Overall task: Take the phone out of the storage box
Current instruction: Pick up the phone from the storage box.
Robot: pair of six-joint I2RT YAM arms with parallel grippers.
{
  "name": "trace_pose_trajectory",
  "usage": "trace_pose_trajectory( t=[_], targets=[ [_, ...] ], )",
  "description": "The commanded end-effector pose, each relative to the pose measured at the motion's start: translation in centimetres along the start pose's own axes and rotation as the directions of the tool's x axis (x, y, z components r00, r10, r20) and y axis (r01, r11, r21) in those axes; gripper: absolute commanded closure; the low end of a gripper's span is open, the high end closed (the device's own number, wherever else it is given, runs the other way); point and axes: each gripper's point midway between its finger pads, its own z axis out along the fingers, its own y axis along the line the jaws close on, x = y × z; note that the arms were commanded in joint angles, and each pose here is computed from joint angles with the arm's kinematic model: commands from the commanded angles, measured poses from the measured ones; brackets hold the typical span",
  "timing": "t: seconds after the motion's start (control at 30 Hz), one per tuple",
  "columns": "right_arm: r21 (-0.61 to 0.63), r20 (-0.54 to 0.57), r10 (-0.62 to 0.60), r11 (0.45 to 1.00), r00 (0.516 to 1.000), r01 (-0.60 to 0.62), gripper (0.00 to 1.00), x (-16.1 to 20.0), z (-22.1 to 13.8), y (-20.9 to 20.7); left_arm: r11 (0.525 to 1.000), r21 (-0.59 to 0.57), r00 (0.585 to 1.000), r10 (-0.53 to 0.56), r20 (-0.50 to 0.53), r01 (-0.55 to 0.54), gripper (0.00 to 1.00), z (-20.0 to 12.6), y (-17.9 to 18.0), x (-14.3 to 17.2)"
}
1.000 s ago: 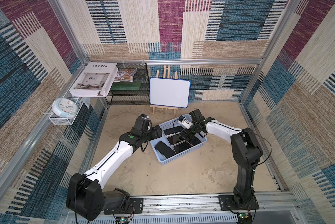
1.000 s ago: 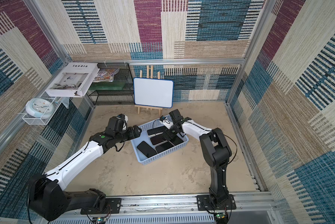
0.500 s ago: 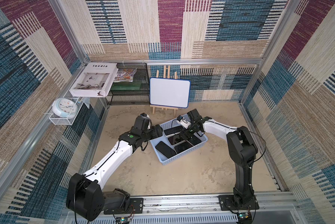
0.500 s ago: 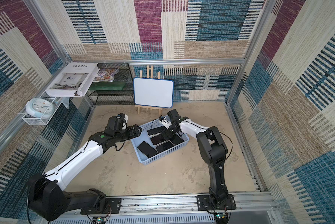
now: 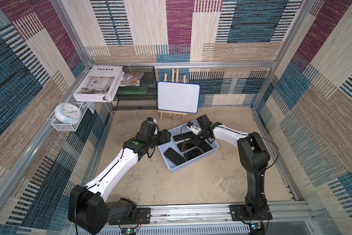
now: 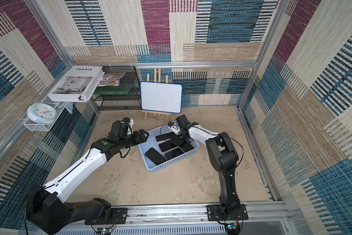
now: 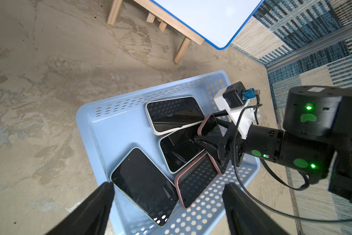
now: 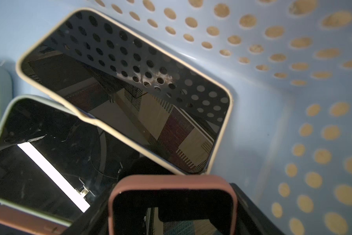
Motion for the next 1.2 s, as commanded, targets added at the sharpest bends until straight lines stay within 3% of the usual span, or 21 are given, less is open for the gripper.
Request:
trace_pose_trajectory(
  t=[0.0,0.23,0.5,0.6,0.73,0.8,0.9,1.03,1.17],
  targets=[
    [0.024,-0.002,0.016,1.0,1.0,-0.016,0.33,-0.4,-0.8,-0.3,1.0,0.009,1.0,-0.005,0.013,0.005,0.11,-0.5,-0.4,-0.4],
    [0.025,0.168,0.038,0.999,0.985,-0.043,0.41,-3.9,-5.5,0.2,0.995,0.095,1.0,0.017,0.026,-0.019,0.11,-1.2,-2.0,-0.7],
    [-0.038,0.427,0.099,0.995,0.899,-0.091,0.42,-8.9,-13.4,1.3,0.944,0.304,0.992,0.119,0.052,-0.129,0.11,-1.7,-5.6,-0.3],
    [-0.082,0.508,0.145,0.989,0.849,-0.12,0.43,-10.6,-16.4,1.8,0.889,0.409,0.979,0.186,0.089,-0.206,0.11,-2.3,-7.6,0.1],
    [-0.179,0.598,0.243,0.969,0.764,-0.168,0.44,-12.5,-20.5,2.6,0.773,0.562,0.955,0.252,0.155,-0.294,0.11,-3.9,-10.7,0.7],
    [-0.24,0.622,0.289,0.955,0.728,-0.173,0.44,-13.1,-22.0,3.3,0.699,0.64,0.945,0.289,0.156,-0.319,0.11,-4.7,-12.6,1.8],
    [-0.291,0.636,0.343,0.936,0.691,-0.196,0.44,-13.6,-23.5,3.8,0.64,0.691,0.932,0.331,0.147,-0.336,0.12,-5.0,-14.8,3.0],
    [-0.307,0.646,0.377,0.924,0.664,-0.227,0.44,-13.8,-24.8,4.1,0.659,0.687,0.942,0.315,0.118,-0.307,0.14,-3.8,-16.1,3.6],
    [-0.316,0.65,0.397,0.917,0.648,-0.245,0.45,-13.8,-25.4,4.4,0.734,0.621,0.958,0.265,0.112,-0.276,0.21,-2.2,-15.7,3.0]
  ],
)
